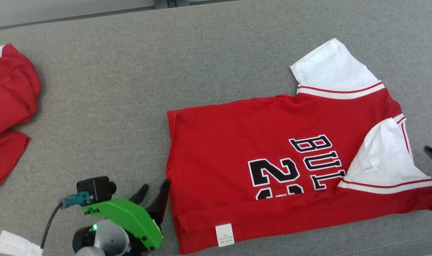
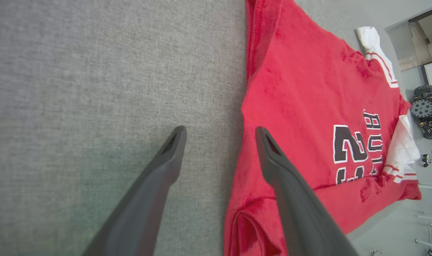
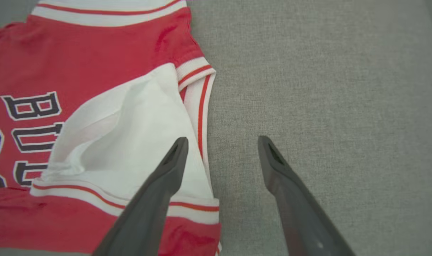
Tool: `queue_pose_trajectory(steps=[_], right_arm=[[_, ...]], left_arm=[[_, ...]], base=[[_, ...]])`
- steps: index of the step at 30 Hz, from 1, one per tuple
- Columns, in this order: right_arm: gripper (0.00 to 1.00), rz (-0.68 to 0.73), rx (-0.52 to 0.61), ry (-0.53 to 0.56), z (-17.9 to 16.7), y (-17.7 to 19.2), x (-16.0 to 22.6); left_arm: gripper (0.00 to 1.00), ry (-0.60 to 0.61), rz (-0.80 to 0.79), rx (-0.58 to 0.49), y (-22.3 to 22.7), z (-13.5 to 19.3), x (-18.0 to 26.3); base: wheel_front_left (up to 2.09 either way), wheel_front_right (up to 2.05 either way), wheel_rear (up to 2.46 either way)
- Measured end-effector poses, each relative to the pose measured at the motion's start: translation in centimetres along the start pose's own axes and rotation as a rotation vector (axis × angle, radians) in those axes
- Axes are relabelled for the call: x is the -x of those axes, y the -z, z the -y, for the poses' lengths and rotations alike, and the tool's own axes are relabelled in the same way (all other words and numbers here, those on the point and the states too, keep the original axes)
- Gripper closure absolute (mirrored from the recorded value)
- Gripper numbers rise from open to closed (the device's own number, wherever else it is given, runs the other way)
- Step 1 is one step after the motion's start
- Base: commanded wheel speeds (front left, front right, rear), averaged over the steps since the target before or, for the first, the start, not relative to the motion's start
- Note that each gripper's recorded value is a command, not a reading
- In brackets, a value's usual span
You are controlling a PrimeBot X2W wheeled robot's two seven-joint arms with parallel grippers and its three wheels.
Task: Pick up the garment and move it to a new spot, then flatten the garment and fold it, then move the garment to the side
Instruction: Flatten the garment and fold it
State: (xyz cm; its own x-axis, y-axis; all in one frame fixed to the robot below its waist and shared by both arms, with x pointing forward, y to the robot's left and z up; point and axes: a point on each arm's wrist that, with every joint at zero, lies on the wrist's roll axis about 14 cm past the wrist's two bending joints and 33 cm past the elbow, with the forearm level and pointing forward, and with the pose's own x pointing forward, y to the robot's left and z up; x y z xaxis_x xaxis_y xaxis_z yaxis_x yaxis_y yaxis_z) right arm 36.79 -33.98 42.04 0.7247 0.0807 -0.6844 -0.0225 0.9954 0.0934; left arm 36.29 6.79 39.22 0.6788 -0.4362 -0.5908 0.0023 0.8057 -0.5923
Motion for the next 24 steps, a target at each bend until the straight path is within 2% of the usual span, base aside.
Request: queue_pose_trajectory(steps=[5, 10, 13, 18, 24], right_arm=[[0.0, 0.132, 0.081, -0.023, -1.3, -5.5, -1.9], [0.0, 0.15, 0.157, -0.064, -3.4, -9.6, -5.5], [0.0, 0.149, 0.197, -0.078, -4.5, -11.5, -8.2], [0.0, 0.112, 0.236, -0.105, -6.5, -12.6, -13.0], [0.0, 0.044, 0.271, -0.103, -7.2, -12.0, -17.7]], left_arm=[[0.0, 0.008, 0.066, -0.101, -3.7, 0.5, -2.0], [0.0, 0.044, 0.093, -0.198, -7.3, 2.4, -5.6], [0.0, 0.052, 0.053, -0.254, -7.4, 2.9, -7.7], [0.0, 0.045, -0.029, -0.284, -6.4, 1.8, -10.1], [0.0, 0.038, -0.055, -0.321, -6.5, 0.8, -11.6]], base=[[0.0, 0.0, 0.0], [0.0, 0.0, 0.0], [0.0, 0.0, 0.0], [0.0, 0.0, 0.0], [0.0, 0.0, 0.0]])
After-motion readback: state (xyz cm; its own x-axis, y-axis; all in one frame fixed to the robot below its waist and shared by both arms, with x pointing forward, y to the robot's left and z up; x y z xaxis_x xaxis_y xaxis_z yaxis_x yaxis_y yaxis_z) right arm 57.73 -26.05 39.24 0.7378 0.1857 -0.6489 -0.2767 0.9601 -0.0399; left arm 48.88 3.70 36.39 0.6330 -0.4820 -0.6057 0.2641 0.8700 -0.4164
